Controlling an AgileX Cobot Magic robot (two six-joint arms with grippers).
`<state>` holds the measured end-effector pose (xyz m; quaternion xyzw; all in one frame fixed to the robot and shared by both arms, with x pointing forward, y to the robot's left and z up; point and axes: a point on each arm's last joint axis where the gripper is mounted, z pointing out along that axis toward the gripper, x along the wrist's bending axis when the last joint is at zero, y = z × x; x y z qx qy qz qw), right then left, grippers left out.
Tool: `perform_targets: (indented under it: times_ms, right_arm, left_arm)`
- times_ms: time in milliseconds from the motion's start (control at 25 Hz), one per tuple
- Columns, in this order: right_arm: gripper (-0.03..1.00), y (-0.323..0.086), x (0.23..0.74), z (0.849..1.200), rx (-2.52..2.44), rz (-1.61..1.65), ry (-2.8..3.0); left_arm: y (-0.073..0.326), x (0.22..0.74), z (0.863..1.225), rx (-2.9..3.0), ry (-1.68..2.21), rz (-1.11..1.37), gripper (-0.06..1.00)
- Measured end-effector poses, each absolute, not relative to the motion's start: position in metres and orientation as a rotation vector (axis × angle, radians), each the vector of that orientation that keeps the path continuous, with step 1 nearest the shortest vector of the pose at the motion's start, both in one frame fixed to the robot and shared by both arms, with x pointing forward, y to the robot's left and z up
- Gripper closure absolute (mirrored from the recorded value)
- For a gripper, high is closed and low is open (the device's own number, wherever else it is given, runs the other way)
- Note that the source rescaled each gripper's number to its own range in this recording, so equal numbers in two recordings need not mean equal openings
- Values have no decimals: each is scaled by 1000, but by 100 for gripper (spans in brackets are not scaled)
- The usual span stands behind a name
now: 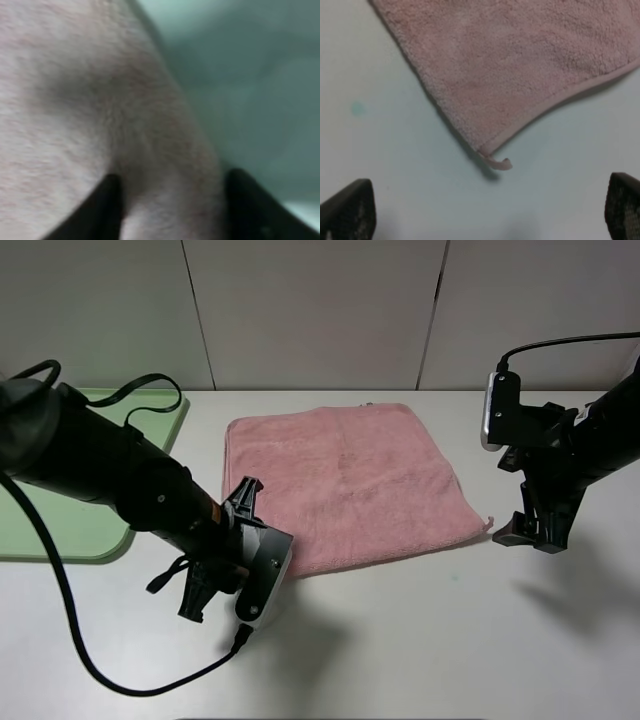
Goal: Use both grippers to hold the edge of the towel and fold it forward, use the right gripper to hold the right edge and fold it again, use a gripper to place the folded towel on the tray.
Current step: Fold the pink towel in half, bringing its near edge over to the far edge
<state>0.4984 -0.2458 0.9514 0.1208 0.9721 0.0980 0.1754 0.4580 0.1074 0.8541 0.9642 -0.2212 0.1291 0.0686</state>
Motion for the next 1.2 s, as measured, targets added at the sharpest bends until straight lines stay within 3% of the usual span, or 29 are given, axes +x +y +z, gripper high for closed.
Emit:
perform_targets:
  times_ms: [240,320,1200]
  right_arm:
    - [-3,-246,498,951,342,278,2754]
    - [-3,-246,498,951,342,278,2754]
    - [-3,-245,500,952,305,279,2735]
  left_arm:
    - [110,454,852,2941,-635,318,85]
    - [110,454,852,2944,-636,312,91]
    - [110,454,852,2944,-636,313,94]
